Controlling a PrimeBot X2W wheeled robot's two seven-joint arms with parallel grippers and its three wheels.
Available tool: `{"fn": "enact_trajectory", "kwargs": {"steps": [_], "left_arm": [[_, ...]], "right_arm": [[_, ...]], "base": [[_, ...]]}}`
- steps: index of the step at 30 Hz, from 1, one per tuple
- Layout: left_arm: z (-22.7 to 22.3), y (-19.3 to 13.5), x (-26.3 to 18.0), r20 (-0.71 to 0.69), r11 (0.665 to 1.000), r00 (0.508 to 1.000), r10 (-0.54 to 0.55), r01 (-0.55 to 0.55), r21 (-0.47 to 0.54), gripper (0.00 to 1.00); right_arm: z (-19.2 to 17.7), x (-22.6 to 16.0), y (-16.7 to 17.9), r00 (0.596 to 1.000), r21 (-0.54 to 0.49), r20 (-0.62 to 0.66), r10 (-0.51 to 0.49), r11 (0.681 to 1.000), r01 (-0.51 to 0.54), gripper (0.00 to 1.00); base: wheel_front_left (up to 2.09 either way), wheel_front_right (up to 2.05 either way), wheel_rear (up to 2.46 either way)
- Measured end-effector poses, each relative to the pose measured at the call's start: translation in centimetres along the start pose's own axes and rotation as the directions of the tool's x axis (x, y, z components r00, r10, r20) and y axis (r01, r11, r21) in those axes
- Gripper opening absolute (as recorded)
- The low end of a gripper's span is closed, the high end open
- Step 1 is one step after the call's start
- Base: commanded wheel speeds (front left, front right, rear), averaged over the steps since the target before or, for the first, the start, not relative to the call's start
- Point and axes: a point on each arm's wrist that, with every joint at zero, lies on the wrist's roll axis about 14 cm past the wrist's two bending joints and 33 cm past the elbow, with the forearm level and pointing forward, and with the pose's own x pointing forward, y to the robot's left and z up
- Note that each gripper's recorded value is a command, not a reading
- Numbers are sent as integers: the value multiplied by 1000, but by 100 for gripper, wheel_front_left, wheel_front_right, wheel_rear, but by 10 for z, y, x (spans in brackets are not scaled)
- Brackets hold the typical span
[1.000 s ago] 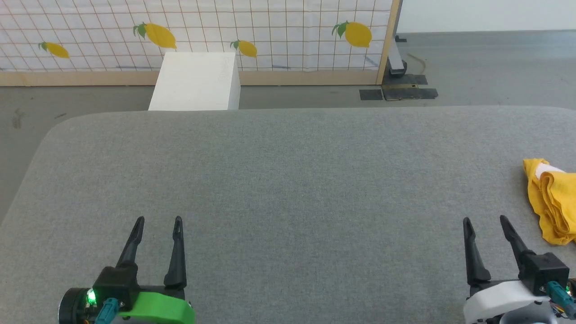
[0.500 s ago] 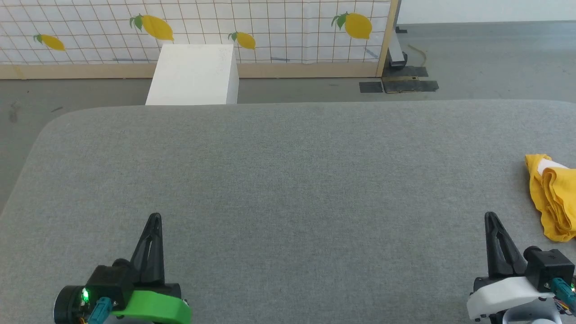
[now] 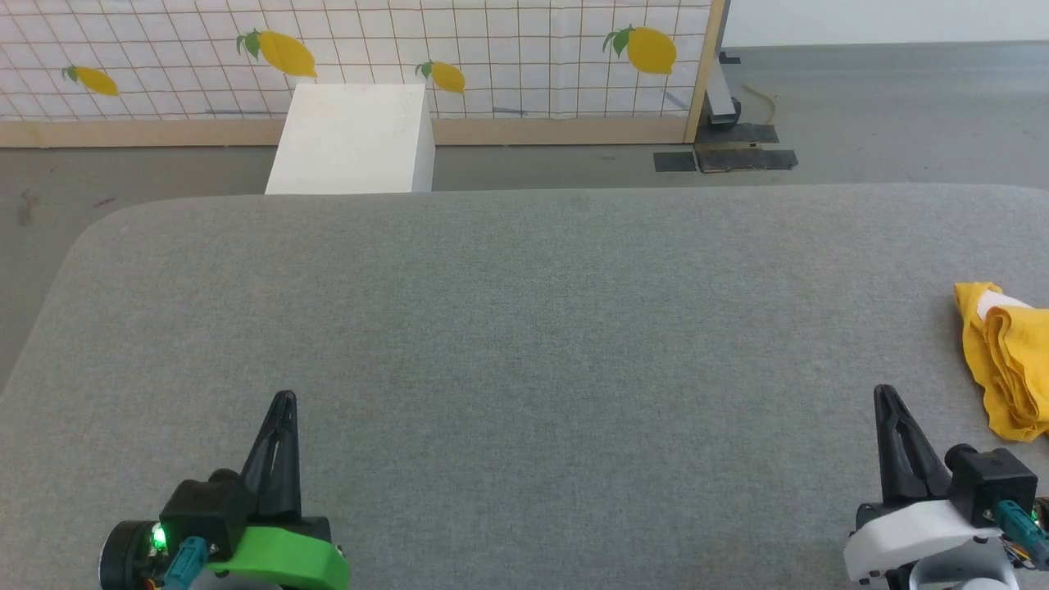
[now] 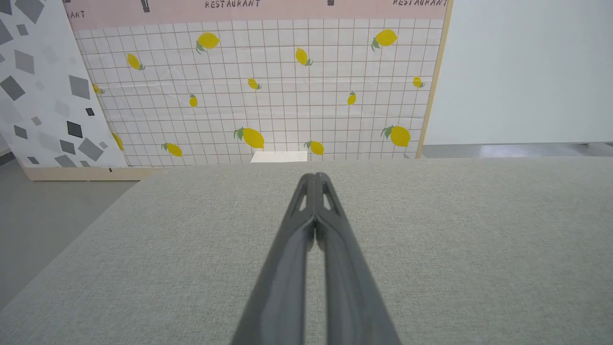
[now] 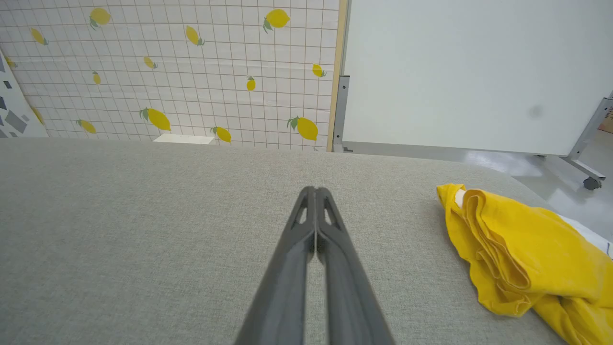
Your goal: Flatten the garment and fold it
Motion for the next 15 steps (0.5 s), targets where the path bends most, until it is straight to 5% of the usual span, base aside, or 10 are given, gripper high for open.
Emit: {"fn": "enact_trajectory", "kwargs": {"steps": [15], "left_arm": [[-3, 0, 0, -28, 1000, 1000, 4, -4, 8, 0]], "right_arm": [[4, 1, 6, 1000, -2, -2, 18, 1000, -18, 0]], "base": [[0, 0, 0]]}}
